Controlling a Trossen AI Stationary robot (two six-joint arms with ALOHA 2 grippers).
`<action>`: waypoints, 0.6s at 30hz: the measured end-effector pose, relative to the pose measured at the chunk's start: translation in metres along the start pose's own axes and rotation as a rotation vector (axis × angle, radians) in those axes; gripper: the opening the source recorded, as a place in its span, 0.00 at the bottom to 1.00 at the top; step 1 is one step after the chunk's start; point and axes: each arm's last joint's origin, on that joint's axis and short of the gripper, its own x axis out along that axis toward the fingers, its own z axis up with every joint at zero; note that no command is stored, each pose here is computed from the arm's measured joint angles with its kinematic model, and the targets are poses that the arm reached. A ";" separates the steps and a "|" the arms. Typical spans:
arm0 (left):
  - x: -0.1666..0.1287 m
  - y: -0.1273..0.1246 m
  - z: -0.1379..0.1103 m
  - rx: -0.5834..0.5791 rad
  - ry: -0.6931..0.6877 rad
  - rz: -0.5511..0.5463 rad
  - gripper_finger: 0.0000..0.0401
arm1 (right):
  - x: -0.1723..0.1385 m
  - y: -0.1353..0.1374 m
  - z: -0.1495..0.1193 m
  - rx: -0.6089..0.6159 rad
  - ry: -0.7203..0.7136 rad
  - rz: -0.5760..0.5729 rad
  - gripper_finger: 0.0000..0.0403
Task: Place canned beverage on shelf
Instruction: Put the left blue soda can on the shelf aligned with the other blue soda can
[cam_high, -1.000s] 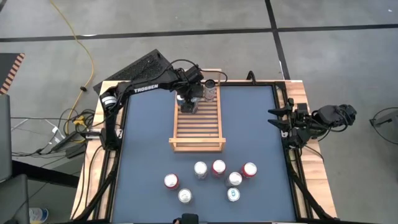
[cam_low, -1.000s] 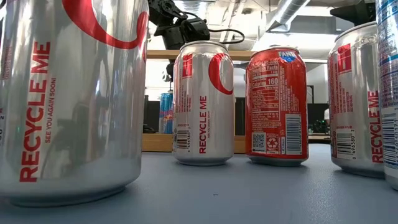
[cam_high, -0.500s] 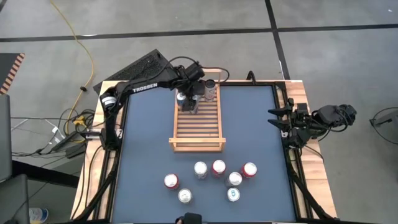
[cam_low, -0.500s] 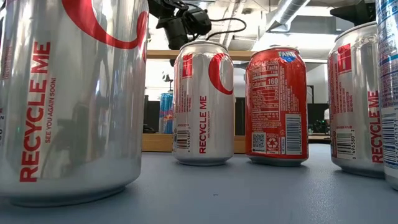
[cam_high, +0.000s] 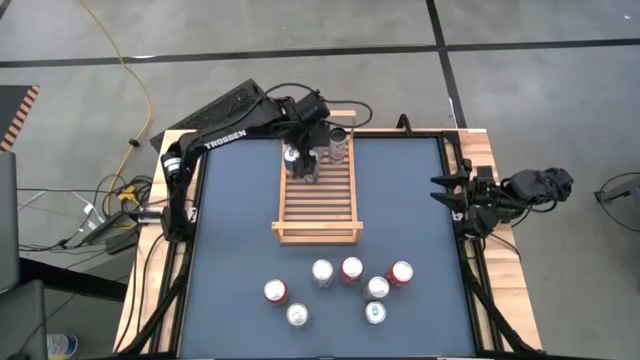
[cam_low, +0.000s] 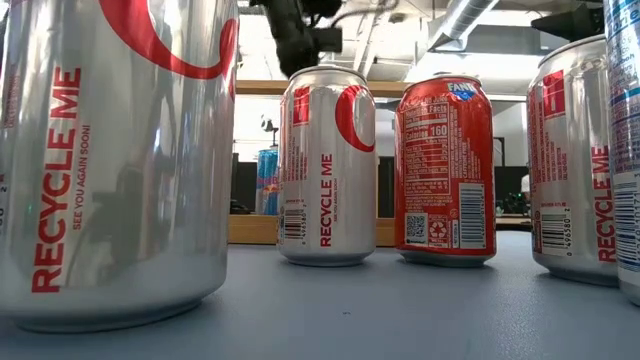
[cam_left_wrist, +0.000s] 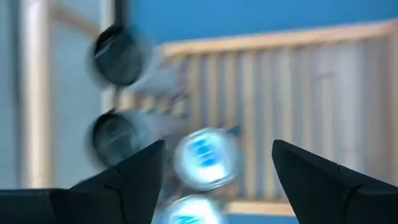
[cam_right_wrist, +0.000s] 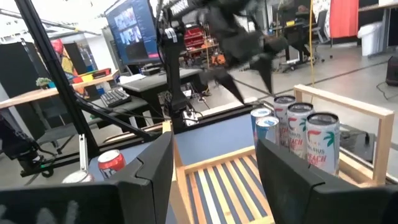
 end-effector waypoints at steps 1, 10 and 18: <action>-0.002 -0.005 0.003 0.002 -0.022 -0.037 0.70 | 0.000 0.000 -0.001 0.007 0.009 -0.002 0.52; 0.031 -0.054 -0.001 0.089 0.061 -0.088 0.52 | 0.000 -0.001 -0.005 0.059 0.043 -0.011 0.52; 0.068 -0.069 -0.023 0.090 0.130 -0.127 0.23 | 0.000 -0.001 -0.006 0.055 0.053 -0.013 0.52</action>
